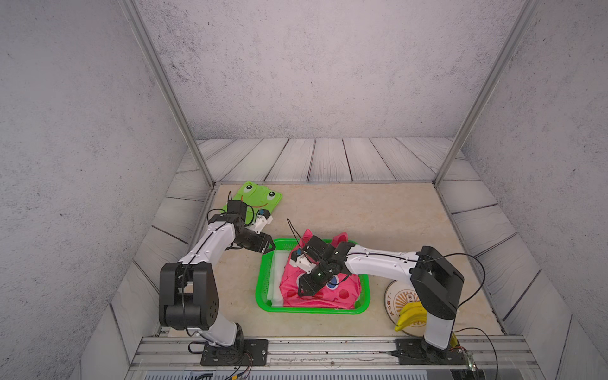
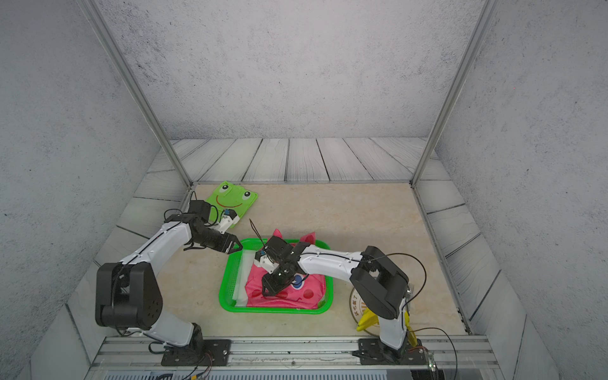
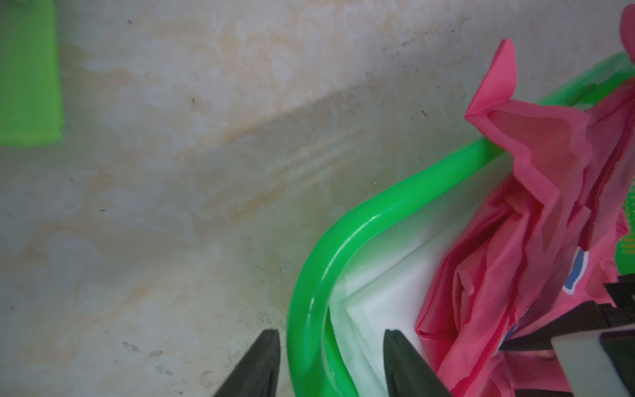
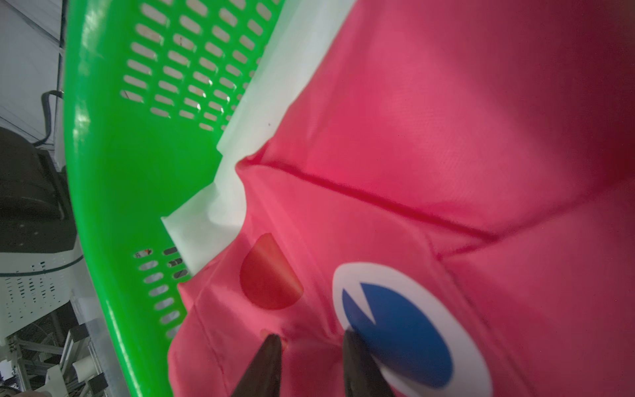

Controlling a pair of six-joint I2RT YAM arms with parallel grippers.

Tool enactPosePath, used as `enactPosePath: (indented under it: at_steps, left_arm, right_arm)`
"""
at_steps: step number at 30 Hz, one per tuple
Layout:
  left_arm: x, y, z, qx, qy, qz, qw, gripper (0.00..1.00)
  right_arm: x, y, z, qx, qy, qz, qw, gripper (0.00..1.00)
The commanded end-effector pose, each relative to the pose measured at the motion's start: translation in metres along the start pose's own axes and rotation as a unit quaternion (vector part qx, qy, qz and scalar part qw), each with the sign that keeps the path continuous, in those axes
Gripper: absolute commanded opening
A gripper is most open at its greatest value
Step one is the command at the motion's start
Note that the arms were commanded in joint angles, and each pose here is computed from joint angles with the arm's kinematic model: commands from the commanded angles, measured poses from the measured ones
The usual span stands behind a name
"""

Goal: Put the folded raincoat in the basket
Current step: Place the raincoat in the basket, then move the basket to the center of the board.

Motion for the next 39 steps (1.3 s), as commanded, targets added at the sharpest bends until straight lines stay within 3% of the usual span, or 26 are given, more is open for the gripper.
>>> enactPosePath:
  at_steps: [1,7,10,13,15,18,21,23,25,28,32,39]
  left_arm:
    - [0.011,-0.013,0.008,0.046,0.031,0.014,0.998,0.54]
    - [0.019,-0.041,0.007,0.075,0.035,0.075,0.994,0.54]
    - [0.024,-0.057,0.01,0.084,0.046,0.114,0.989,0.54]
    - [0.028,-0.07,0.017,0.085,0.067,0.144,0.984,0.54]
    - [0.029,-0.074,0.02,0.087,0.073,0.154,0.982,0.54]
    - [0.025,-0.072,0.021,0.083,0.068,0.152,0.983,0.54]
    - [0.018,-0.067,0.023,0.066,0.065,0.146,0.985,0.54]
    - [0.015,-0.063,0.023,0.055,0.067,0.146,0.985,0.54]
    - [0.012,-0.06,0.022,0.05,0.069,0.144,0.986,0.54]
    - [0.008,-0.054,0.015,0.042,0.06,0.139,0.988,0.54]
    - [-0.001,-0.039,-0.001,0.018,0.035,0.117,0.992,0.55]
    - [-0.027,0.009,-0.033,-0.104,0.005,0.054,0.993,0.56]
  right_arm:
    - [0.003,-0.001,-0.017,0.057,-0.01,0.002,0.998,0.38]
    - [0.007,0.018,-0.078,0.086,-0.076,0.006,0.993,0.47]
    - [0.021,0.007,-0.108,0.142,-0.118,0.048,0.982,0.5]
    - [0.04,-0.022,-0.144,0.253,-0.146,0.124,0.948,0.56]
    - [0.058,-0.047,-0.17,0.325,-0.146,0.191,0.915,0.6]
    - [0.084,-0.081,-0.196,0.374,-0.128,0.267,0.879,0.65]
    - [0.103,-0.105,-0.204,0.384,-0.123,0.303,0.863,0.68]
    - [0.109,-0.114,-0.203,0.386,-0.12,0.31,0.86,0.75]
    - [0.113,-0.123,-0.198,0.379,-0.108,0.32,0.861,0.75]
    - [0.109,-0.132,-0.182,0.341,-0.088,0.319,0.88,0.71]
    - [0.085,-0.136,-0.165,0.291,-0.081,0.317,0.899,0.53]
    - [0.052,-0.162,-0.155,0.31,-0.081,0.345,0.882,0.31]
Point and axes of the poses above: each gripper's point midway between its finger pads, its own z axis out along the fingers, its own y axis along the line the jaws close on, x = y × z, the point moved 9 cm from there along -z, back along the fingers, and after that the axes turned 11 degrees about z, right-handed, at the moved point
